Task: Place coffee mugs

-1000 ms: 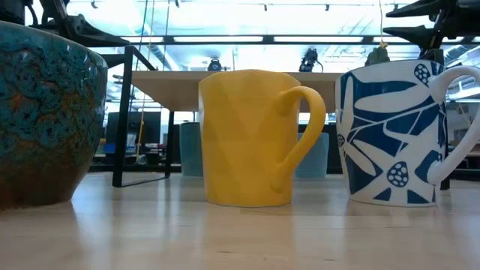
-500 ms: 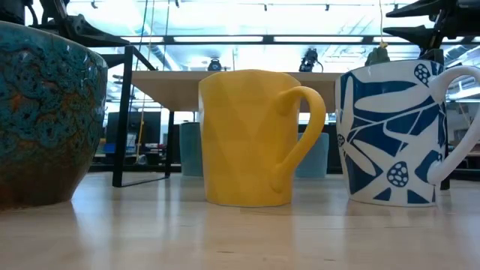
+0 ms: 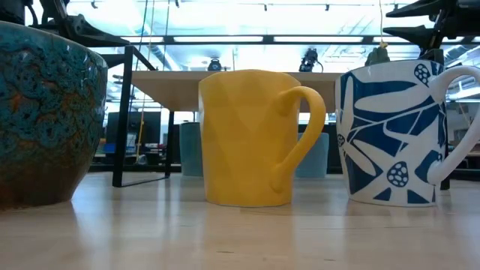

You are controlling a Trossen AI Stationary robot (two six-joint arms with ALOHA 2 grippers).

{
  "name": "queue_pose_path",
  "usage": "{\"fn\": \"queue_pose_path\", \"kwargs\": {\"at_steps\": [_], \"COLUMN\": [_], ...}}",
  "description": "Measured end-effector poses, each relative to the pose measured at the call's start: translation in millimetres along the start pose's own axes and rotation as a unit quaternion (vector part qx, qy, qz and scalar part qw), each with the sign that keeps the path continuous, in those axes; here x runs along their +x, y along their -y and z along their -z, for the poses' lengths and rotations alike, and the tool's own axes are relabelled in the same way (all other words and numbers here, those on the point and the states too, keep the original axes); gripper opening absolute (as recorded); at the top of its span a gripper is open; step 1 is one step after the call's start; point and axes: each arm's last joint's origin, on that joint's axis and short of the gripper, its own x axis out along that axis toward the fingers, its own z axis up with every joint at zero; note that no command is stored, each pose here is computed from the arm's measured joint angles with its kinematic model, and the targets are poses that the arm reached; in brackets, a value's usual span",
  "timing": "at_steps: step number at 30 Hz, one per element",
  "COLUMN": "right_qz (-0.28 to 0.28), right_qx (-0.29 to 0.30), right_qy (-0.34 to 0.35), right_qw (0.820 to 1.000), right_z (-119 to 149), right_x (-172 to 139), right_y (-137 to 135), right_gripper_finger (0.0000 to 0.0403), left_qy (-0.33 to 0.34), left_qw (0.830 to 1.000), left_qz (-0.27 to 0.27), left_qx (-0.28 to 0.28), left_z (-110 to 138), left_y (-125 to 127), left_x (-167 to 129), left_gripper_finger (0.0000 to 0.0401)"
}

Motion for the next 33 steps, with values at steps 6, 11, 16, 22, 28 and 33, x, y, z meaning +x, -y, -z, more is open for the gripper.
{"fn": "queue_pose_path", "kwargs": {"at_steps": [6, 11, 16, 22, 28, 33], "right_qz": [0.000, 0.000, 0.001, 0.008, -0.018, -0.032], "right_qx": [0.000, 0.000, 0.000, -0.020, -0.051, -0.090], "right_qy": [0.000, 0.000, 0.001, 0.012, 0.038, 0.037], "right_qw": [1.000, 1.000, 1.000, 1.000, 0.998, 0.995], "right_z": [0.0, -0.1, -0.1, -1.5, -8.4, -8.9], "right_x": [0.0, 0.0, 0.0, 0.0, -0.4, -0.5], "right_y": [0.0, -0.1, 0.1, -0.1, -5.1, -6.4], "right_gripper_finger": [0.0120, 0.0120, 0.0120, 0.0120, 0.0120, 0.0120], "left_qy": [0.000, 0.000, 0.000, 0.011, 0.076, 0.098], "left_qw": [1.000, 1.000, 1.000, 1.000, 0.996, 0.993], "left_qz": [0.000, 0.000, 0.000, -0.001, -0.045, -0.063], "left_qx": [0.000, 0.000, -0.001, -0.004, -0.018, -0.023], "left_z": [0.0, -0.1, -0.1, -1.6, -8.6, -10.8], "left_y": [0.0, 0.1, 0.1, 0.7, 0.4, 0.0], "left_x": [0.0, 0.0, 0.0, 0.0, -0.7, -1.1], "left_gripper_finger": [0.0117, 0.0117, 0.0117, 0.0117, 0.0117, 0.0117]}}
